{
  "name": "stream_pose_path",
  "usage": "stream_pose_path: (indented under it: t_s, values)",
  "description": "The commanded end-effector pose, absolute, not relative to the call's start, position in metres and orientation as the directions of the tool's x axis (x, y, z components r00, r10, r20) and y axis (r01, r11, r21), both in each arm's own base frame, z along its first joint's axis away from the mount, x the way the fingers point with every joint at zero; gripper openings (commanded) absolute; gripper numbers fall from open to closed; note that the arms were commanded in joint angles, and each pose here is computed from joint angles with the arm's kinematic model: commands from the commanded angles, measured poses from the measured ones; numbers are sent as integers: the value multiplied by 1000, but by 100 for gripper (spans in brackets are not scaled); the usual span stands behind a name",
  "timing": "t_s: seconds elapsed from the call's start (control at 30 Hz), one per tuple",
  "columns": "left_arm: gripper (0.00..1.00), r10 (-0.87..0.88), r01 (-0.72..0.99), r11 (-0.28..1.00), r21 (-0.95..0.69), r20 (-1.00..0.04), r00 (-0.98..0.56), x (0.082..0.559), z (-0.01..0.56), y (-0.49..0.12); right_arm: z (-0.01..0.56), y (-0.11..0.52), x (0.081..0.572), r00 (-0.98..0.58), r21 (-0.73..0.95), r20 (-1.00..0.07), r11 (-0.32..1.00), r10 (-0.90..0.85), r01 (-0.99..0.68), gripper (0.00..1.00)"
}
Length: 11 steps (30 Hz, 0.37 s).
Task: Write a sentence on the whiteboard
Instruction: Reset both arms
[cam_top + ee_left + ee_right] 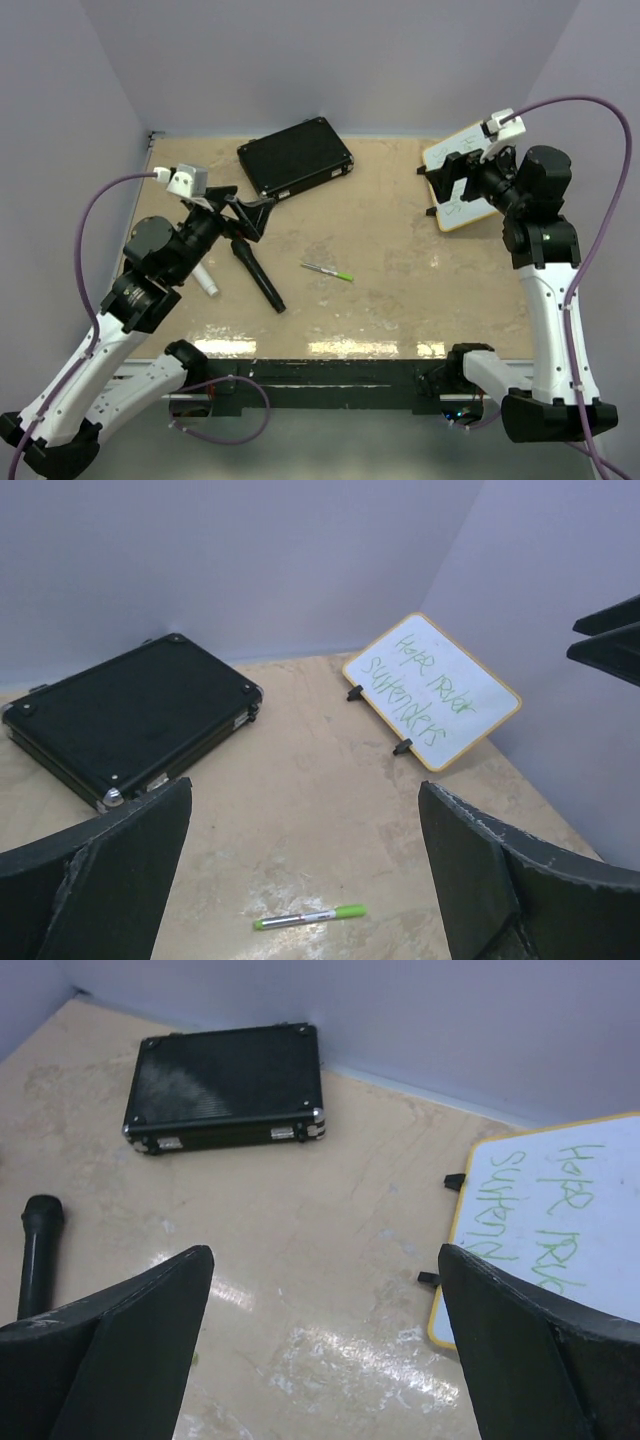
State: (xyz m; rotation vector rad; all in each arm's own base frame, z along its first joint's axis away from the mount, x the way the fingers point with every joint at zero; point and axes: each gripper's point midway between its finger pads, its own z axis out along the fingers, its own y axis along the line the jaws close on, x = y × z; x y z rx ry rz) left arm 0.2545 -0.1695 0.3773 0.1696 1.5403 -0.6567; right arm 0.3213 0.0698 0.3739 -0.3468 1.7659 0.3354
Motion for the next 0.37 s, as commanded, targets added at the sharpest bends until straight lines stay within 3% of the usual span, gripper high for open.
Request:
stream_pose_path:
  t_s: [0.0,0.33]
  values:
    - [100,-199,418,877,-238,-971,-136,256,359,-152,419,49,317,-105,98,-992,963,74,-251,99]
    - [100,-182,421,880,-219,-975,-127,250,365,-148,418,39,317,-93,105,-992,975,88,-194,99]
